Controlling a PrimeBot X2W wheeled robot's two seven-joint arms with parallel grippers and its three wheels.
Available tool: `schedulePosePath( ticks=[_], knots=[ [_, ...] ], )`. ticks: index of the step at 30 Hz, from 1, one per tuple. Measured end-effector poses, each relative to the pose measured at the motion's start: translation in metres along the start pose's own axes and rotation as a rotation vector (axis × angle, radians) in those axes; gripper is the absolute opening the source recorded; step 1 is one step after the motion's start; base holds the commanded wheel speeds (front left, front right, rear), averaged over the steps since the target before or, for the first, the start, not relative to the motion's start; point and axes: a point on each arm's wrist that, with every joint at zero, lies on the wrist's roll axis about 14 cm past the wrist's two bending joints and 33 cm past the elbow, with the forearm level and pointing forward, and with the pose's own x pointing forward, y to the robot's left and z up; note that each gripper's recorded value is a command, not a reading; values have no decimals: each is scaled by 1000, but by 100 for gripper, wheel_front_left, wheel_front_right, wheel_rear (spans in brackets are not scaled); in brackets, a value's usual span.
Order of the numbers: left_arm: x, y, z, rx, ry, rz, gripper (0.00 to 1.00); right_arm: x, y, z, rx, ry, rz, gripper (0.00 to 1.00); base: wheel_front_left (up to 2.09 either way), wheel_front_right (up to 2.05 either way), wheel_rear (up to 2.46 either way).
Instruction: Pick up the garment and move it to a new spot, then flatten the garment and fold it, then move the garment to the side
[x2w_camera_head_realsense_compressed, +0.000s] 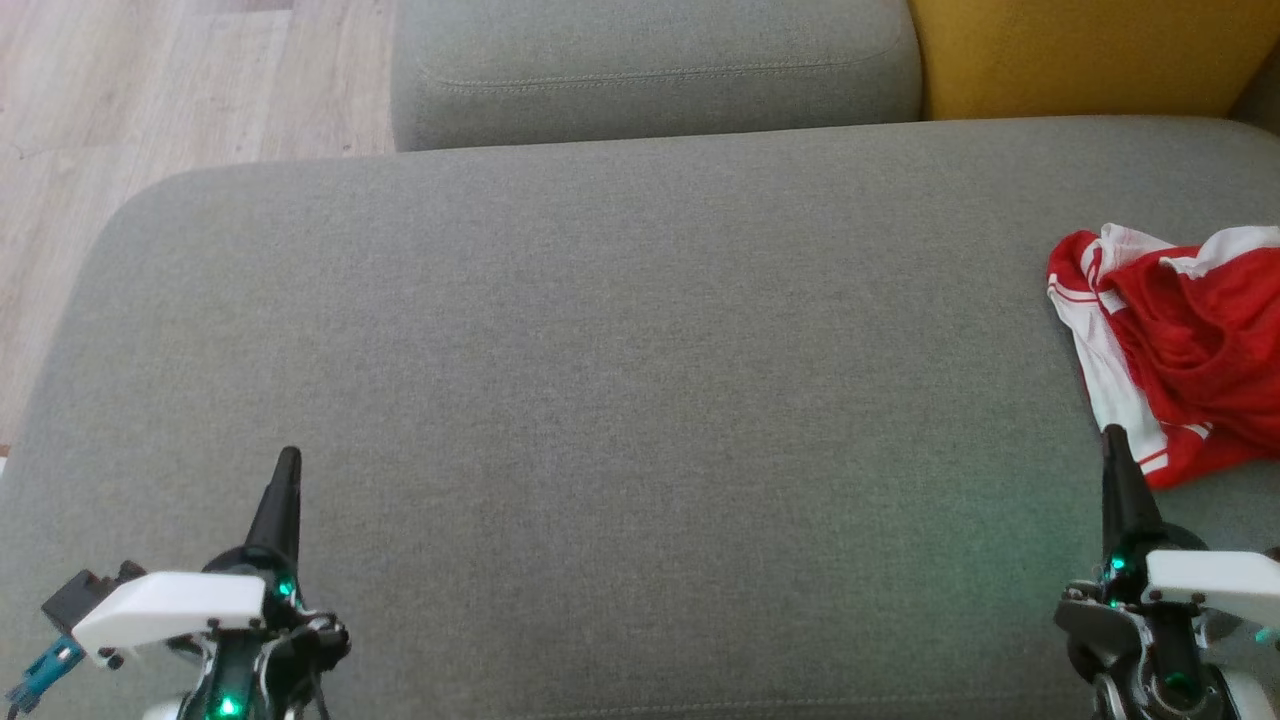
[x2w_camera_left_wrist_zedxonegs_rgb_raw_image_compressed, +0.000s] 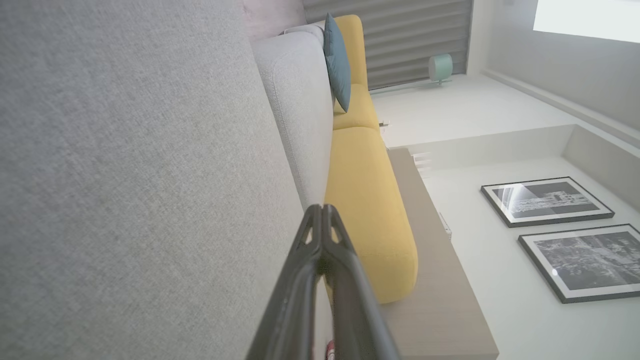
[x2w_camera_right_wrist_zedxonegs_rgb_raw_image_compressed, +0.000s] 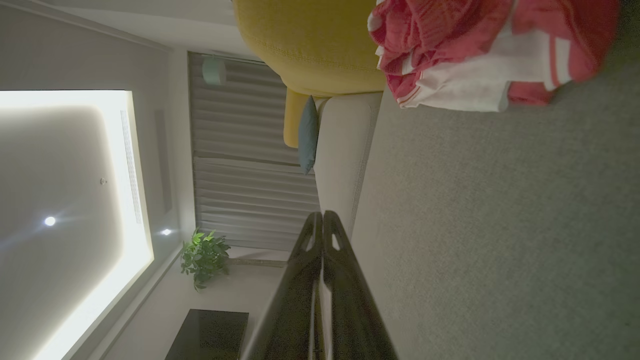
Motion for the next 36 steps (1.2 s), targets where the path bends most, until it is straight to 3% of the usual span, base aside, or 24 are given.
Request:
schedulePosePath(
  ticks=[15,36],
  knots=[
    [4,-11,11,-191,-33,-62,0,6,-2,7,170,-30,-1,0,0,0,0],
    [4,-11,10,-196,-29,-63,0,8,2,9,174,-30,9,0,0,0,0]
  ],
)
